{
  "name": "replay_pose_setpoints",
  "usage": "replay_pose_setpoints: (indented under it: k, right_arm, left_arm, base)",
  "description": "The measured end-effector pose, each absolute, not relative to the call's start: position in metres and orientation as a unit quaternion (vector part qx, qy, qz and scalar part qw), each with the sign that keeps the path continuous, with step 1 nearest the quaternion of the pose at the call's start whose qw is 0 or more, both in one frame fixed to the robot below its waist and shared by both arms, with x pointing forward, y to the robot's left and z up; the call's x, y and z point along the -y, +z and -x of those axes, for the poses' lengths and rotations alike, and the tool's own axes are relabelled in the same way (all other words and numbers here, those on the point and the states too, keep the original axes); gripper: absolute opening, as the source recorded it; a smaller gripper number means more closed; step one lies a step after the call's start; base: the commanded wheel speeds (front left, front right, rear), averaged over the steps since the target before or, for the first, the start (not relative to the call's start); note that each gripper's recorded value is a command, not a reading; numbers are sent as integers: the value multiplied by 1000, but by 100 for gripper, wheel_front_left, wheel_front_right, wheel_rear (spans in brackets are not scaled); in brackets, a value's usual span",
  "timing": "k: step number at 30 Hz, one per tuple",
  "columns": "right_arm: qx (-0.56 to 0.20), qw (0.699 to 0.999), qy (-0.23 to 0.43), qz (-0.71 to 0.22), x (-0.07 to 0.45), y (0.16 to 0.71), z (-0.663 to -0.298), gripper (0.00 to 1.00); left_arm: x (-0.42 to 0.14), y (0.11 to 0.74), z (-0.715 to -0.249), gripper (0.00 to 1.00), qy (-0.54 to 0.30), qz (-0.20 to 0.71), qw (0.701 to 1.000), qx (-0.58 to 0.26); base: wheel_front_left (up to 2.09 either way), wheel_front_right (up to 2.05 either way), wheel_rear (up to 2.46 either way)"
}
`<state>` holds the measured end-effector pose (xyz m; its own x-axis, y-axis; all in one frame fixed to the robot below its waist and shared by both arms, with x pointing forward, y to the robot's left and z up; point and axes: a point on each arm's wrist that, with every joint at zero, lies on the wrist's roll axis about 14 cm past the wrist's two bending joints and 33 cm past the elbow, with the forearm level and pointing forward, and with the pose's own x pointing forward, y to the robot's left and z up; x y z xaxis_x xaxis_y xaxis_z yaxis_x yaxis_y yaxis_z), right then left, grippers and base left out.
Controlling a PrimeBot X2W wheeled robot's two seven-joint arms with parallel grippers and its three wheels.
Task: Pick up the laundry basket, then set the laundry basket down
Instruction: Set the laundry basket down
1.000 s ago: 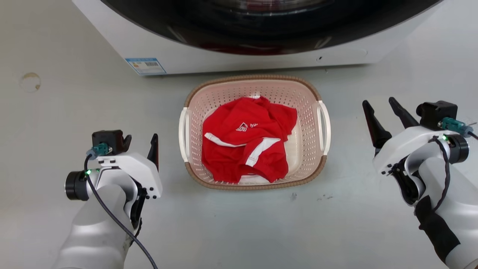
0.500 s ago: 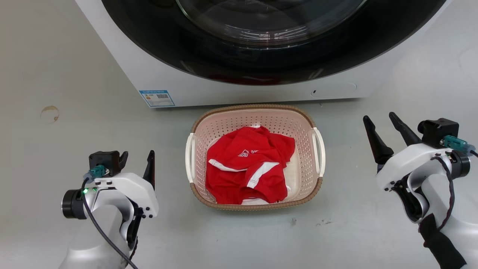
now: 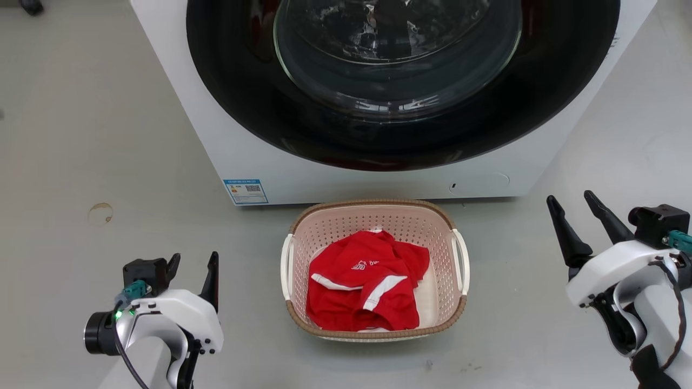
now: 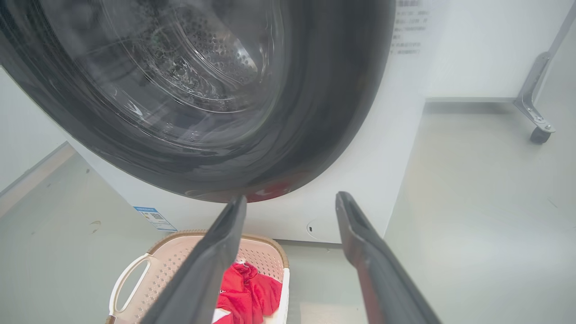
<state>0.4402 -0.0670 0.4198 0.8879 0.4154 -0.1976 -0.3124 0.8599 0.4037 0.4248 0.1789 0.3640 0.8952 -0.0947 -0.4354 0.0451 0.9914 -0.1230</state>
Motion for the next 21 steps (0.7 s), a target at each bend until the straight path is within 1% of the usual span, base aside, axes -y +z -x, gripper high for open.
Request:
replay_pose_setpoints:
  k: [11,21]
  right_arm:
    - [-104,962,178,-180,90,443,-420,100]
    - [-79,969,136,-190,126,454,-396,100]
  left_arm:
    - [-191,400,-400,100,-26,61,984,-165]
    - [-204,427,-366,100,0,57,991,-124]
  base:
    - [0,0,0]
    - [0,0,0]
